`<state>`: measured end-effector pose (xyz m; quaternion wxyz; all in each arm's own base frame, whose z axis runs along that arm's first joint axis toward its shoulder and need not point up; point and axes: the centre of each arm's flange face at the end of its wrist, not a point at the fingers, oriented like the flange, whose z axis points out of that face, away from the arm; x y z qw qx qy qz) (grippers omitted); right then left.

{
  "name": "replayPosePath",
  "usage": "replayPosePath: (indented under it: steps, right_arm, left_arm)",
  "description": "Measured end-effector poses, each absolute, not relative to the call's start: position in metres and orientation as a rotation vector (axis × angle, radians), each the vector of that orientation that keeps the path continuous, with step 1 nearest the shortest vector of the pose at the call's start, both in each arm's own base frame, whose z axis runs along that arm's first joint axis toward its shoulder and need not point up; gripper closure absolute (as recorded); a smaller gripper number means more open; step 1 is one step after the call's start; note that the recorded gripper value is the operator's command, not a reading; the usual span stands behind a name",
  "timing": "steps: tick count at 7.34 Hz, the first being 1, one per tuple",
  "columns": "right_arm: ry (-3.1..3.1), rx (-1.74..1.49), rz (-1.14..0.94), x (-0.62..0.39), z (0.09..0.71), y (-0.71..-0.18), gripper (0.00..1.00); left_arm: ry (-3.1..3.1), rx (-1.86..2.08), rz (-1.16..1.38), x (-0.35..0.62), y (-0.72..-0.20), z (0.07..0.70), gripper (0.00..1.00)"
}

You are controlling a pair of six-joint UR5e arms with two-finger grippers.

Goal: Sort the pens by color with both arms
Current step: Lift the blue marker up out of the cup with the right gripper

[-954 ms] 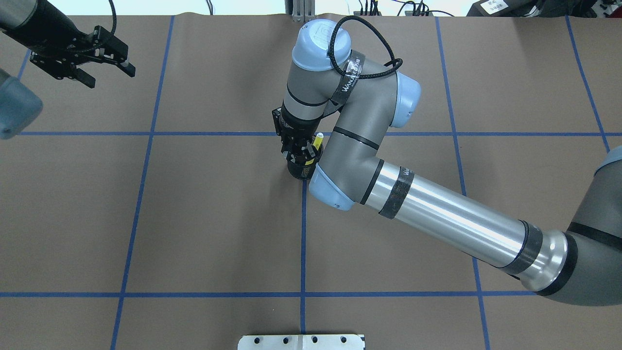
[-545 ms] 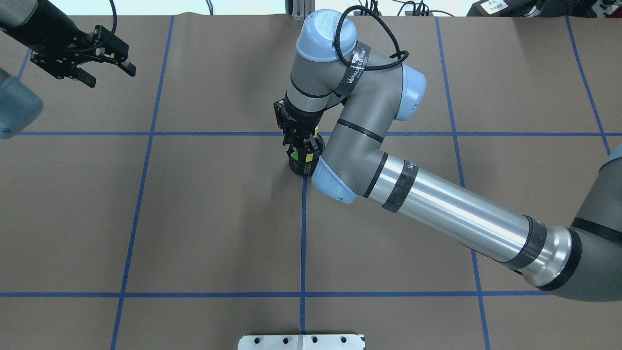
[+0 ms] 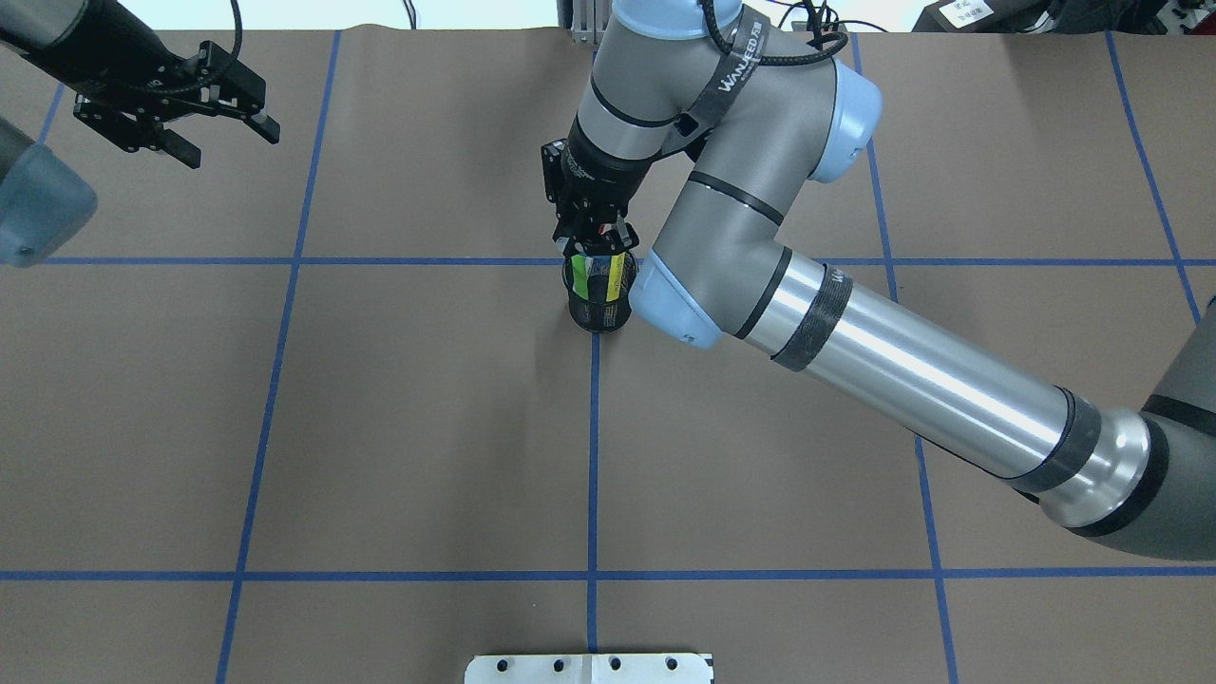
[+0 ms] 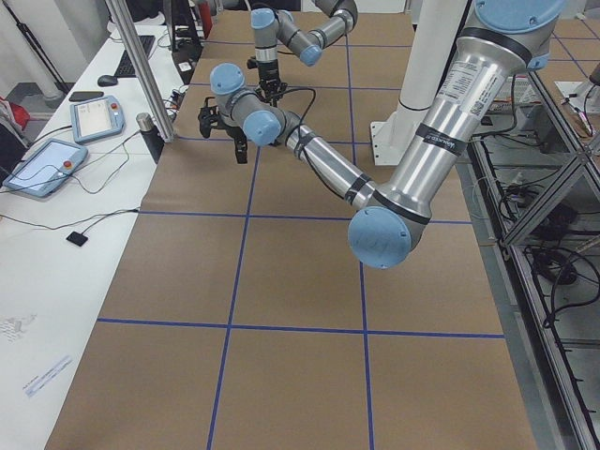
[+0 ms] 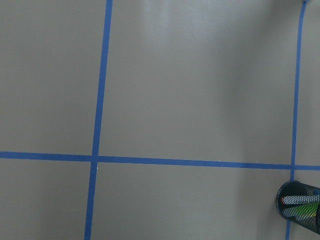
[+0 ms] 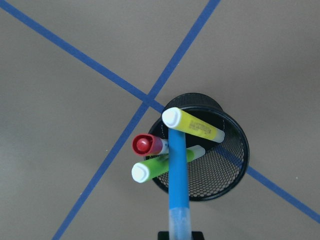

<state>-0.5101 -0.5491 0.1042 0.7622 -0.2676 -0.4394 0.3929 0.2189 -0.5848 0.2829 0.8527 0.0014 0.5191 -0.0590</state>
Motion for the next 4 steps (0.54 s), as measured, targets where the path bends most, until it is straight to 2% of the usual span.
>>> replayPosePath:
  steps: [4]
  right_arm:
    - [-0.983, -0.706, 0.837, -0.468, 0.091, -0.549, 0.86]
  left_arm:
    - [1.109, -0.031, -0.181, 0.244, -0.584, 0.246, 0.00]
